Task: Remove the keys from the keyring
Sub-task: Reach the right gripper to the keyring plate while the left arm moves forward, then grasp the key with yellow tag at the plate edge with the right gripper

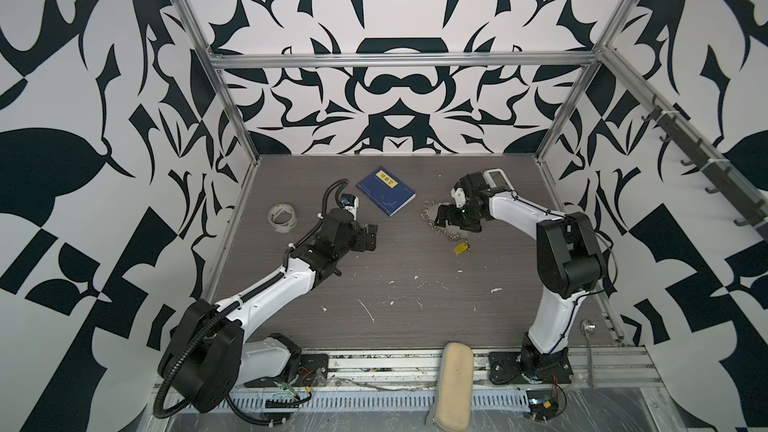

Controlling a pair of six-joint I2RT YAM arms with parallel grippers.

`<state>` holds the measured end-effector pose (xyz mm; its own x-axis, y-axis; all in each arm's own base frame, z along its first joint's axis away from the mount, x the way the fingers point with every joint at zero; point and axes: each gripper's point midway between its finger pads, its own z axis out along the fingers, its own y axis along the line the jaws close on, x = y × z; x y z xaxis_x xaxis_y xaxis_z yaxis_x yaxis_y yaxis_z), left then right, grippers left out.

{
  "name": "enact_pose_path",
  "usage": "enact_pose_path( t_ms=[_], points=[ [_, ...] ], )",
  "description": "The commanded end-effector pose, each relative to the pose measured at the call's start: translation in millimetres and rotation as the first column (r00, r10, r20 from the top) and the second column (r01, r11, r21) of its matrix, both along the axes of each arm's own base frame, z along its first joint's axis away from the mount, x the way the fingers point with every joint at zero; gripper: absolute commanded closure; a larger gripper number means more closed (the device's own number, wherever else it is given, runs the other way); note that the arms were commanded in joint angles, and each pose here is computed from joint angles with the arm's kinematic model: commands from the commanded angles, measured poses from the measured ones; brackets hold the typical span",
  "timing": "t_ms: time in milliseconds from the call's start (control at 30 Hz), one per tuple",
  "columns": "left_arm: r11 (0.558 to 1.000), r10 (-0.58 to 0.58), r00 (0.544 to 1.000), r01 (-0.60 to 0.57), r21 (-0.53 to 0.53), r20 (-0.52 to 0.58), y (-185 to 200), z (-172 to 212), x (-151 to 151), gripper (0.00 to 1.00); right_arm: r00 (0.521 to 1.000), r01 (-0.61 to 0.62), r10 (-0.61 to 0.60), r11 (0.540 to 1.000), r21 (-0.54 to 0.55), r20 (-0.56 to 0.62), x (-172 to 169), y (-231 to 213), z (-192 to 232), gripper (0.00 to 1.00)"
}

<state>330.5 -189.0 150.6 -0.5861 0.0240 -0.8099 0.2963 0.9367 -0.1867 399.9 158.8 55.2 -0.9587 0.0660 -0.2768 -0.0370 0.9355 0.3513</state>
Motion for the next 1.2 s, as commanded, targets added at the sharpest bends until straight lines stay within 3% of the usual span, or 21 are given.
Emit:
enact_pose_path(
  t_ms=[0, 267, 467, 900, 1033, 1167],
  points=[
    [1.0, 0.005, 1.0, -0.005, 0.016, 0.024, 0, 11, 5, 0.01, 1.0, -0.012, 0.012, 1.0, 0.025, 0.013, -5, 2, 10, 0.04],
    [1.0, 0.014, 1.0, -0.014, 0.017, 0.023, 1, 10, 5, 0.01, 1.0, -0.021, 0.021, 0.999, 0.027, 0.0, -10, 3, 7, 0.04],
    [0.999, 0.035, 0.999, -0.035, 0.012, 0.038, 4, 12, 4, 0.01, 1.0, -0.022, 0.025, 0.991, 0.134, -0.019, -20, 19, 11, 0.05],
    [0.999, 0.049, 0.998, -0.049, 0.004, 0.048, 9, 10, 0, 0.01, 0.988, -0.136, 0.149, 0.959, 0.247, -0.031, -56, 91, 17, 0.08],
    [0.999, 0.046, 0.998, -0.046, -0.004, 0.042, 9, 9, -3, 0.01, 0.993, -0.119, 0.116, 0.966, 0.23, 0.027, -52, 87, 35, 0.09],
    [0.998, 0.054, 0.998, -0.054, -0.02, 0.043, 10, 8, -5, 0.01, 0.99, -0.102, 0.086, 0.985, 0.136, 0.114, -50, 65, 55, 0.09]
  ],
)
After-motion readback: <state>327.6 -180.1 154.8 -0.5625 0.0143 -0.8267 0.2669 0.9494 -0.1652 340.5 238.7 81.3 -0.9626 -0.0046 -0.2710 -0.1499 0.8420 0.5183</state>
